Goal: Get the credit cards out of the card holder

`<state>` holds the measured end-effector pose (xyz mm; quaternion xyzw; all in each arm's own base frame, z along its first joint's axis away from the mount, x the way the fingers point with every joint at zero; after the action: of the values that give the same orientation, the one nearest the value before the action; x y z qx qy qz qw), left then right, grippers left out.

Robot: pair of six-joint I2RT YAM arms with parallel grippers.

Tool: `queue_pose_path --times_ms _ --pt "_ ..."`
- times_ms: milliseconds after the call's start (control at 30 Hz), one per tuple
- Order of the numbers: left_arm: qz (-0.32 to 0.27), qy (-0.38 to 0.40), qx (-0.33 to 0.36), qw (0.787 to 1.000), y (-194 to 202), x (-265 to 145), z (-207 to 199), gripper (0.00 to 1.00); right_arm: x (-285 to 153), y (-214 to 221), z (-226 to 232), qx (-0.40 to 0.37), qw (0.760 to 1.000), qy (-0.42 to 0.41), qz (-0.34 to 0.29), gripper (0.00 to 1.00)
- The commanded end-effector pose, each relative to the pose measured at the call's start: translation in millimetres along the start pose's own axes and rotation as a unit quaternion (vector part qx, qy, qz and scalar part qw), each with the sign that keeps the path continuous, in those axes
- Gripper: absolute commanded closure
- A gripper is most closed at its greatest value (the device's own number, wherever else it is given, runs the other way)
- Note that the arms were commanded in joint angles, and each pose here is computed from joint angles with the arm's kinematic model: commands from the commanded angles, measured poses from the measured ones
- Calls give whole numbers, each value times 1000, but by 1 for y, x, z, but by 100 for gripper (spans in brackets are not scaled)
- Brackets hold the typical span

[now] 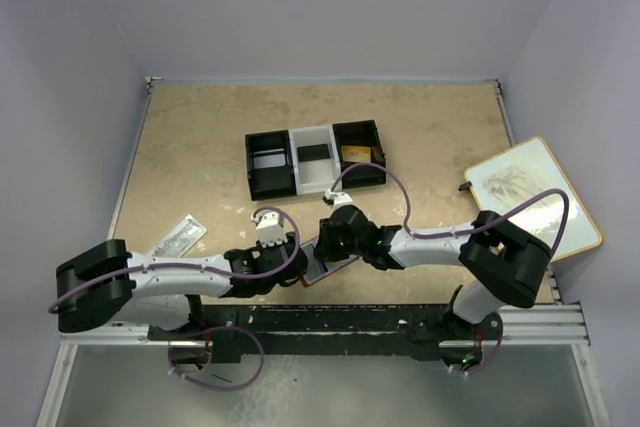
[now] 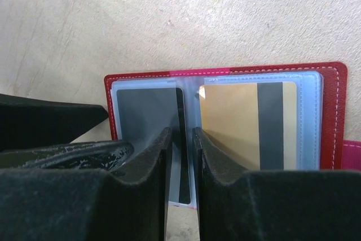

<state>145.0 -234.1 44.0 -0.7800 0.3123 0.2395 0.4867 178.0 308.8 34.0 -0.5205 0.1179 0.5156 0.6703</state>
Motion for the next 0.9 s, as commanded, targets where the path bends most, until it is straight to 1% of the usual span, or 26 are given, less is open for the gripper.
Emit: queue_pose_path --times_ms 0,167,367,533,733,867 --pt "-12 16 -2 1000 -8 -1 -15 55 -8 18 -13 6 1000 4 26 74" --pt "-10 18 0 1000 -6 0 -12 63 -6 23 -5 24 998 -52 38 72" --pt "3 11 19 1000 1 5 -12 73 -10 27 -10 62 993 -98 36 73" --pt "12 -21 38 999 9 13 -2 76 -13 29 -6 67 989 -126 35 75" --pt "23 -47 61 997 17 20 4 84 -21 27 0 109 979 -172 19 78" --pt "23 -46 65 997 17 20 3 84 -21 23 2 142 973 -181 11 81"
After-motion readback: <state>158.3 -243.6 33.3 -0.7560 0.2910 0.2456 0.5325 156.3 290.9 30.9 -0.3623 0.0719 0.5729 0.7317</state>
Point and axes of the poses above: each gripper's point midway between its finger pads, its own x axis out along the fingers, its own z axis along the line the jaws close on, y = z × x, the point moved 2 cm from there along -x, back along the fingers
